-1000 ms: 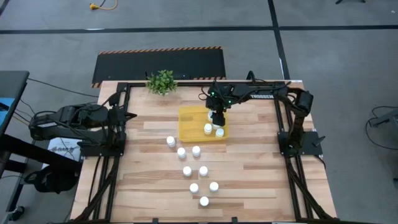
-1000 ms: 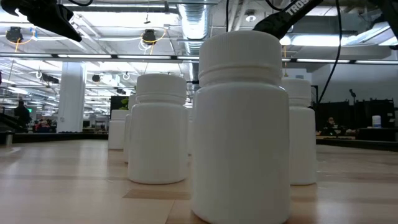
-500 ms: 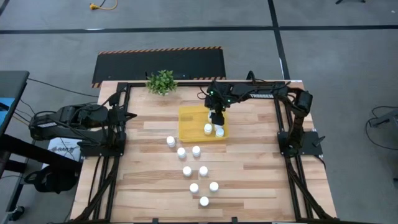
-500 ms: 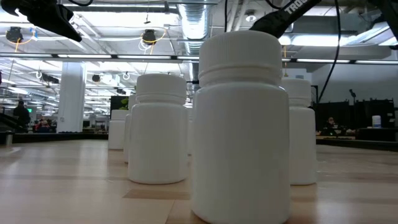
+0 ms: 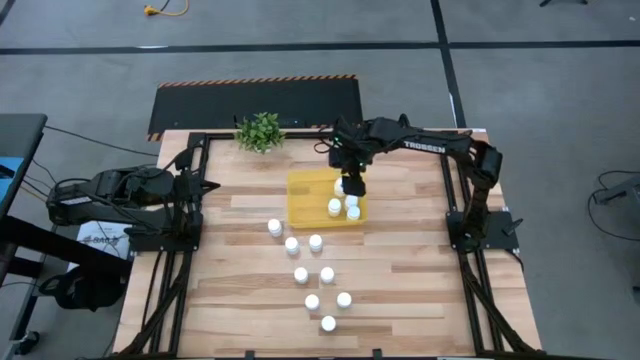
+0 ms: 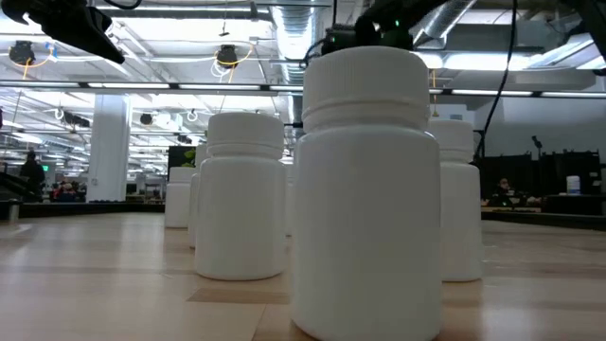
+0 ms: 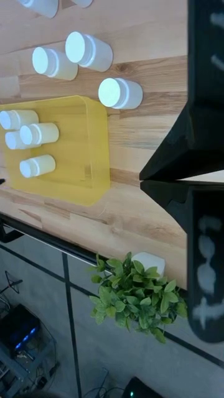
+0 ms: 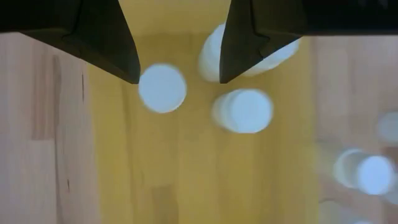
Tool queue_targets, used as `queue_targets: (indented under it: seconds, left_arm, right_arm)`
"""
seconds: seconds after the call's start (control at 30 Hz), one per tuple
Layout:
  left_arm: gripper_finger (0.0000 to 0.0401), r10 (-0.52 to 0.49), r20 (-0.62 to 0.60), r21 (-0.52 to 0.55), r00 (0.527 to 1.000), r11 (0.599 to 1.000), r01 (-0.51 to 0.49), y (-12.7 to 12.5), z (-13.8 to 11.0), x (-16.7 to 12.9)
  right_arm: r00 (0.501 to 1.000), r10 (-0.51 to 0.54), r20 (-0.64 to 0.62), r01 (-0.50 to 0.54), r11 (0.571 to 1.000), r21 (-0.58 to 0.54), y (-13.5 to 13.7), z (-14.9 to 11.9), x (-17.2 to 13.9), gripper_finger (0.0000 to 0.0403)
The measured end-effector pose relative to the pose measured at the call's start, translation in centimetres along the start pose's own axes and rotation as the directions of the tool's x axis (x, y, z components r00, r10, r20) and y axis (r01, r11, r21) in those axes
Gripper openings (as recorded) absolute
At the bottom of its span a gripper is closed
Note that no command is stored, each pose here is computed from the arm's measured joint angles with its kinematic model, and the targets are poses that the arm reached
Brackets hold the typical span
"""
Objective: Pick and place pill bottles into a basket
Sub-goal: Put the white medicine bottle into the yellow bin
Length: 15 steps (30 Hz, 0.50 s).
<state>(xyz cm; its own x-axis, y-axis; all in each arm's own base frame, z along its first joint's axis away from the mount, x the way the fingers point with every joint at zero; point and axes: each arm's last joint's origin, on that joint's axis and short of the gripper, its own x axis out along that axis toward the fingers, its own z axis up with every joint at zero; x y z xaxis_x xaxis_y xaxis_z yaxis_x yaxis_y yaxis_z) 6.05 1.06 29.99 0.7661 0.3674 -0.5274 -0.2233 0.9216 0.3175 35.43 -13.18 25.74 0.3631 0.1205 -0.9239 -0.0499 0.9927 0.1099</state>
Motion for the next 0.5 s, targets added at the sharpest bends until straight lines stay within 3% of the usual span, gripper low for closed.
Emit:
queue_targets:
  seconds: [0.27, 0.5]
  left_arm:
    - [0.0, 0.0, 0.0, 0.0, 1.0, 1.0, 0.0, 0.0, 0.0, 0.0]
    - [0.0, 0.0, 0.0, 0.0, 1.0, 1.0, 0.0, 0.0, 0.0, 0.0]
  right_arm:
    - [0.986, 0.149, -0.075, -0.151, 0.989, -0.011, 5.8, 2.2, -4.6, 0.0193]
    - [0.952, 0.211, -0.224, -0.225, 0.974, -0.038, 13.1, 2.1, -5.5, 0.0167]
